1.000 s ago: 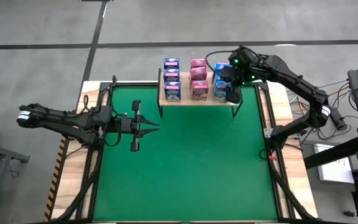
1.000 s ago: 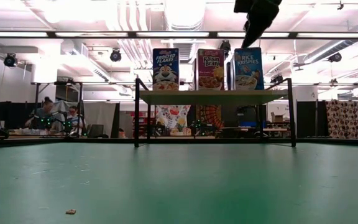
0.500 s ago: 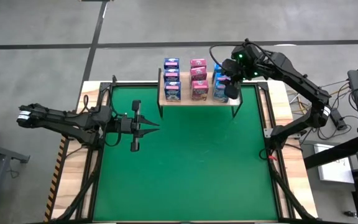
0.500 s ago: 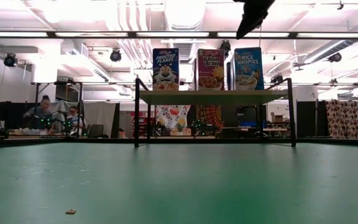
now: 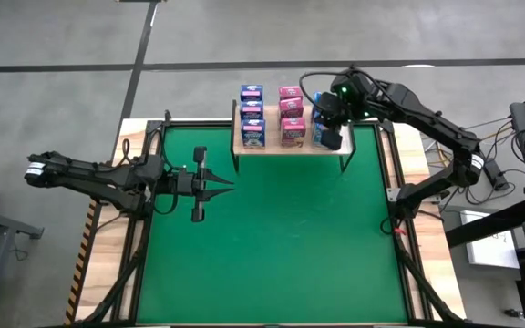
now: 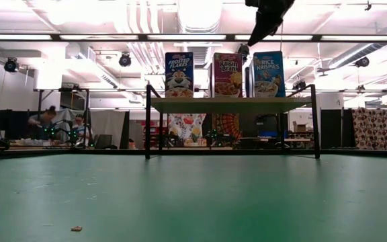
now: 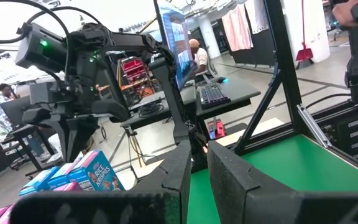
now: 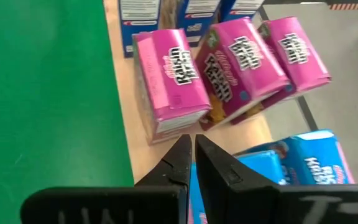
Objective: Stack cereal on shelf
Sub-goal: Put the light blue cereal box on the shelf aligned with the other light blue cereal boxes
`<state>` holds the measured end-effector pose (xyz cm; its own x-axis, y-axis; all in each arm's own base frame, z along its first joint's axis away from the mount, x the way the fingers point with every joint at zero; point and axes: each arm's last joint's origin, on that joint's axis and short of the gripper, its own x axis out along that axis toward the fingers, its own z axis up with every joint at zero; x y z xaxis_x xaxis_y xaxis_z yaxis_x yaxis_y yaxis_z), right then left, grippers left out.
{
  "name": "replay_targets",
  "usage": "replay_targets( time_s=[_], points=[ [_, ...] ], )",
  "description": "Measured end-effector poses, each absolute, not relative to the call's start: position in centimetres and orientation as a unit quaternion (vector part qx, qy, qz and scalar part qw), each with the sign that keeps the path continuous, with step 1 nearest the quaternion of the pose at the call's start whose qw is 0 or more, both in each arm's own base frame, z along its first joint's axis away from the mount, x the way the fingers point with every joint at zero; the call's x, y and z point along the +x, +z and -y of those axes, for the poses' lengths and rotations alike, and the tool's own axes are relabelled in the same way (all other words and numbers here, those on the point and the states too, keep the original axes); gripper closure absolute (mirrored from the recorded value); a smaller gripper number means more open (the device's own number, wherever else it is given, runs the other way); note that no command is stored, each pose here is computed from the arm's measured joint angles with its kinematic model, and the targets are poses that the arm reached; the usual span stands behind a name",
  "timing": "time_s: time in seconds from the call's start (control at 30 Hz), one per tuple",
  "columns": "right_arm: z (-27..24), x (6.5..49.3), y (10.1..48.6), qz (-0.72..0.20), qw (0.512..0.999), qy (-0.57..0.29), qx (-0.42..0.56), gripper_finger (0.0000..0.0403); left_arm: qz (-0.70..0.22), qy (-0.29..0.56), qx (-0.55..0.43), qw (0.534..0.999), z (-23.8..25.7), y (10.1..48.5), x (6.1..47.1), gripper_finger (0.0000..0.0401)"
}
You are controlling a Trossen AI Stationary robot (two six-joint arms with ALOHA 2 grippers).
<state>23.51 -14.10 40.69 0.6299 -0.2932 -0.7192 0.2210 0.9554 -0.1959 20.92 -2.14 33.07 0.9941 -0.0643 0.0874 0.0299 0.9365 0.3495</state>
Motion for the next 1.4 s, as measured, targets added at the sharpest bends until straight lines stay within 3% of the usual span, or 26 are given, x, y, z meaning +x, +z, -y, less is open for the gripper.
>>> replay_targets(
  time_s=[1.4],
  points=[
    [13.4, 23.5, 39.9, -0.431, 0.89, -0.142, -0.031, 0.039, 0.049, -0.024, 0.176, 0.983, 2.1, 33.1, 20.9, 0.0363]
  ],
)
